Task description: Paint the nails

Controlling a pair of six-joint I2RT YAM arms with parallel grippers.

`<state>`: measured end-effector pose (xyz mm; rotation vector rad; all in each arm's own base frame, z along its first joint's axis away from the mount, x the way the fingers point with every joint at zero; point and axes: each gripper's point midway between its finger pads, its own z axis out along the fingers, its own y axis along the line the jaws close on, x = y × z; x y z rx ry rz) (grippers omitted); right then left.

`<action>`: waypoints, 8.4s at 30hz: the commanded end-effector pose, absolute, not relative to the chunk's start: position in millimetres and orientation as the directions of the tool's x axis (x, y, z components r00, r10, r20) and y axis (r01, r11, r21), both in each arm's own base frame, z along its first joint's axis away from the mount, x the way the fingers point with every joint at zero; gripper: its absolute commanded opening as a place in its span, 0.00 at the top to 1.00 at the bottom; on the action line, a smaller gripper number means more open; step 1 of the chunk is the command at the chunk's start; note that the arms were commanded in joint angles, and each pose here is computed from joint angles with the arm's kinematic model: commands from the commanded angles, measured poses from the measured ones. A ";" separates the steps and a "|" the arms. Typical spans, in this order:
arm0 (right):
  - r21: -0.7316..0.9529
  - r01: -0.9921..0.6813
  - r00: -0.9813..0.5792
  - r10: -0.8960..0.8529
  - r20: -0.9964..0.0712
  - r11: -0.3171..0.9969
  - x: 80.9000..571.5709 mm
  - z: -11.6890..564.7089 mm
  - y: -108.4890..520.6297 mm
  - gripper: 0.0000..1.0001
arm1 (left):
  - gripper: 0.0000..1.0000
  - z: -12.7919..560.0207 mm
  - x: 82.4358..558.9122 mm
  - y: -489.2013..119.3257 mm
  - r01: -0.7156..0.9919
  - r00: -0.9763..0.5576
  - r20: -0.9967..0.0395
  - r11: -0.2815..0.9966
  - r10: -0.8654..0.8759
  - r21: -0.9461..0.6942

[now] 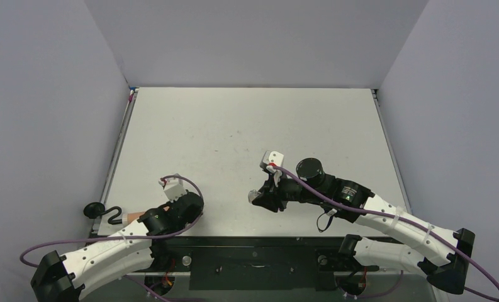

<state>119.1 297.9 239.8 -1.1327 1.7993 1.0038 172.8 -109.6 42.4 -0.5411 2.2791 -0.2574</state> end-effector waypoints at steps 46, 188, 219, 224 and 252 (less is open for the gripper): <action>0.208 -0.943 -0.279 -0.277 -0.919 0.259 118.9 252.3 307.4 1.00 | 1.00 66.9 172.3 -107.5 -0.263 -0.576 -0.653 0.868 -0.492 -0.422; 0.205 -0.937 -0.289 -0.298 -0.910 0.284 118.6 237.7 298.7 1.00 | 1.00 55.6 174.4 -99.7 -0.333 -0.561 -0.663 0.868 -0.496 -0.368; 0.210 -0.937 -0.292 -0.295 -0.910 0.280 117.3 236.2 298.5 1.00 | 1.00 59.4 177.6 -122.8 -0.183 -0.611 -0.687 0.915 -0.393 -0.361; 0.211 -0.936 -0.293 -0.294 -0.910 0.280 117.2 236.3 298.3 1.00 | 1.00 59.4 177.6 -124.0 -0.174 -0.611 -0.689 0.915 -0.390 -0.363; 0.211 -0.936 -0.293 -0.290 -0.911 0.283 116.7 238.1 296.7 1.00 | 1.00 52.7 176.7 -116.1 -0.230 -0.616 -0.689 0.924 -0.382 -0.306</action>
